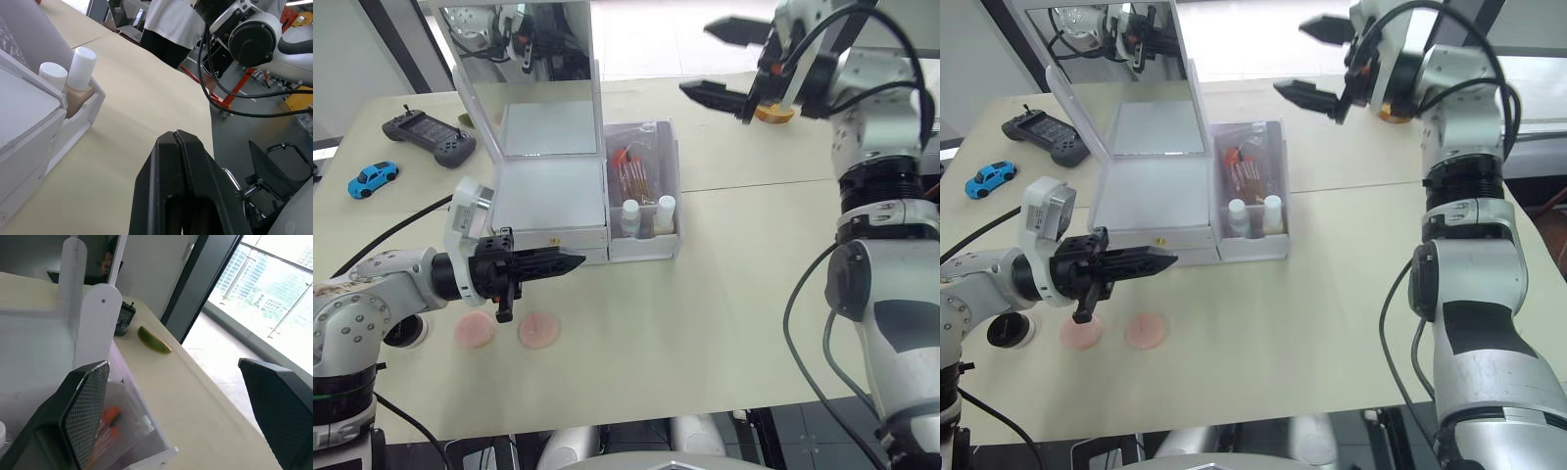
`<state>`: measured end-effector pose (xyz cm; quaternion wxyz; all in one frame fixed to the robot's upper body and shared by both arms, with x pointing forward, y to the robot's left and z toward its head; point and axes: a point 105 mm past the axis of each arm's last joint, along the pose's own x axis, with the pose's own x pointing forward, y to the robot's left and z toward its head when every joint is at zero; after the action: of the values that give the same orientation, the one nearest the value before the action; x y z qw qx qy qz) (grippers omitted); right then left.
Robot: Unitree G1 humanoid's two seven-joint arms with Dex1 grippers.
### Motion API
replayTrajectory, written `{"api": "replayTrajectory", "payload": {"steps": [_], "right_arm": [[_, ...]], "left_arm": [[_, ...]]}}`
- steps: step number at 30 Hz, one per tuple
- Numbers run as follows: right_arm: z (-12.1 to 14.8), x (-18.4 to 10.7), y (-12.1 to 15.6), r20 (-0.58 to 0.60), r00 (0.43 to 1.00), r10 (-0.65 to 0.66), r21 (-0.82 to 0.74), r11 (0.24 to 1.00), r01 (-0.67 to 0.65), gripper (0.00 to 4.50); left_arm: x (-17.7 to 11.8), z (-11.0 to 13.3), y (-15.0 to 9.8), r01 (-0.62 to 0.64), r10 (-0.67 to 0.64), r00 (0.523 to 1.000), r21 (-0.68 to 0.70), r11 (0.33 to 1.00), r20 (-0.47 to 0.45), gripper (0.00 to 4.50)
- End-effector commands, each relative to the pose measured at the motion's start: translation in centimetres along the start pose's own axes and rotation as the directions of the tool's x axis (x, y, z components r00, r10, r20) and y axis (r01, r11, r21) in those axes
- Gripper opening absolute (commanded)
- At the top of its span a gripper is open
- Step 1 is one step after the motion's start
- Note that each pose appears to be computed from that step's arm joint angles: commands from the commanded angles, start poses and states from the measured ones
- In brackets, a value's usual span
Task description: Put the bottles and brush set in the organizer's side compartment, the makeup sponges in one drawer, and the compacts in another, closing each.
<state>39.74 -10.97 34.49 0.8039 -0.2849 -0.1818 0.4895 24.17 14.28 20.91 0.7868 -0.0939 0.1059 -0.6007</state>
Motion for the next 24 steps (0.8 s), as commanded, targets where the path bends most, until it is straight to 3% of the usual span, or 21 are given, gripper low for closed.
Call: {"api": "replayTrajectory", "payload": {"steps": [1,7,12,19,24], "right_arm": [[0.6,1.4,1.3,-0.055,0.998,0.011,-0.075,0.997,-0.015,3.84],[-2.2,4.2,2.0,-0.250,0.966,-0.064,-0.296,0.955,-0.014,1.88],[-6.0,6.0,2.5,-0.382,0.920,-0.087,-0.366,0.929,-0.064,0.20],[-9.9,7.4,3.0,-0.504,0.845,-0.176,-0.406,0.912,-0.052,0.05],[-11.5,8.2,5.1,-0.574,0.816,-0.074,-0.277,0.955,-0.107,0.05]], "left_arm": [[0.0,0.7,-0.3,0.025,-0.026,1.000,0.026,0.999,0.009,0.00],[0.1,0.9,0.1,0.028,-0.028,1.000,0.040,0.999,0.004,0.00],[0.2,0.9,0.1,0.030,-0.030,1.000,0.047,0.998,0.003,0.00],[0.1,1.0,0.2,0.021,-0.022,1.000,0.055,0.998,0.007,0.00],[0.2,0.9,0.2,0.022,-0.022,1.000,0.059,0.998,0.005,0.00]]}}
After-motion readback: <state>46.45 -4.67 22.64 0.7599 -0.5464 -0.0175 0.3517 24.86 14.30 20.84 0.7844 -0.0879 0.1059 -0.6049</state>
